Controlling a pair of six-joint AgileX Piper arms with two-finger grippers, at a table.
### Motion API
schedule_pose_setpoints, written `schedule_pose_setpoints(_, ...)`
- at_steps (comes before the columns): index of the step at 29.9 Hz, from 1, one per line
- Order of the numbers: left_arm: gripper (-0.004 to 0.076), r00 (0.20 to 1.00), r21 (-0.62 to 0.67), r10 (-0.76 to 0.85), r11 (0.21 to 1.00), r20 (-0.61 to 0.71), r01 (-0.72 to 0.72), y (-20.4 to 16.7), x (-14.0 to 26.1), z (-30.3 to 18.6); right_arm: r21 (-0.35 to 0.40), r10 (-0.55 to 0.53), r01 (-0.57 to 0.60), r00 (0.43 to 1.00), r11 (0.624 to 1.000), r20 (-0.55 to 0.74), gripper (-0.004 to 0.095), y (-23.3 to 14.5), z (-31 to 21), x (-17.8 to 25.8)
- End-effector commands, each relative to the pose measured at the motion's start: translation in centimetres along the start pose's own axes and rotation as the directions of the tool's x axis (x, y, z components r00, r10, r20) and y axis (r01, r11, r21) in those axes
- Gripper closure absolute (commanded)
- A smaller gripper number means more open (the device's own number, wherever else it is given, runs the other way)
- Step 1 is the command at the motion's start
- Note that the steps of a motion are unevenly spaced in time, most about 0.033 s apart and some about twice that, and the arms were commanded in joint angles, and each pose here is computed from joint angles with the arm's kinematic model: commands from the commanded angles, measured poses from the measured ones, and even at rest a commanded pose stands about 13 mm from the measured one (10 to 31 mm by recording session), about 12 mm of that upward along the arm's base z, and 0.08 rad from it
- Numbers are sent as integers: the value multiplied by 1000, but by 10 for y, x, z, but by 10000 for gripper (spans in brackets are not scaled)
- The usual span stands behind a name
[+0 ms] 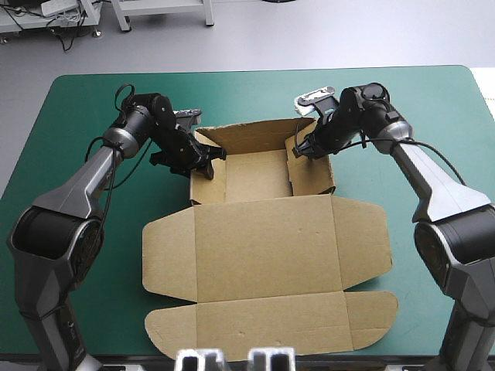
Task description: Fold the box
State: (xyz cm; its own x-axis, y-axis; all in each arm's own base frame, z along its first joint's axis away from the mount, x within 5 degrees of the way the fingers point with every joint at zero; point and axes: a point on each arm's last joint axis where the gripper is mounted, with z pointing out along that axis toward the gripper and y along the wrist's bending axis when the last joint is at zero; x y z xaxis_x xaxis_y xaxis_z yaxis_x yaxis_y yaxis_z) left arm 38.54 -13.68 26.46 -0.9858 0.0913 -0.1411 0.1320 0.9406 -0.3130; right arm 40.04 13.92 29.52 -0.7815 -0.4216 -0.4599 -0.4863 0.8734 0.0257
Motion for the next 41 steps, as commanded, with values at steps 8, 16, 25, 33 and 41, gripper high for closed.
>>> schedule_pose_setpoints(8, 328, 996, 93, -86, 992, 5, 85, 7, 3, -34, 72, -47, 37, 988, 997, 147, 454, -3, -43, -18)
schedule_pose_setpoints(16, 329, 989, 128, -44, 991, 143, 26, -8, -11, -72, 93, -64, 46, 976, 995, 206, 454, -3, -68, -31)
schedule_pose_setpoints(25, 334, 923, 156, 22, 984, 383, -88, -33, -5, -153, 143, -95, 66, 973, 988, 212, 455, -4, -108, -38)
schedule_pose_setpoints(33, 467, 842, 252, 53, 942, 537, -220, -59, 49, -230, 127, -12, -16, 975, 992, 222, 455, 0, -136, -36)
schedule_pose_setpoints(41, 671, 733, 150, 212, 907, 647, -394, -72, 118, -275, 35, 43, -51, 982, 998, 181, 455, 7, -124, -28)
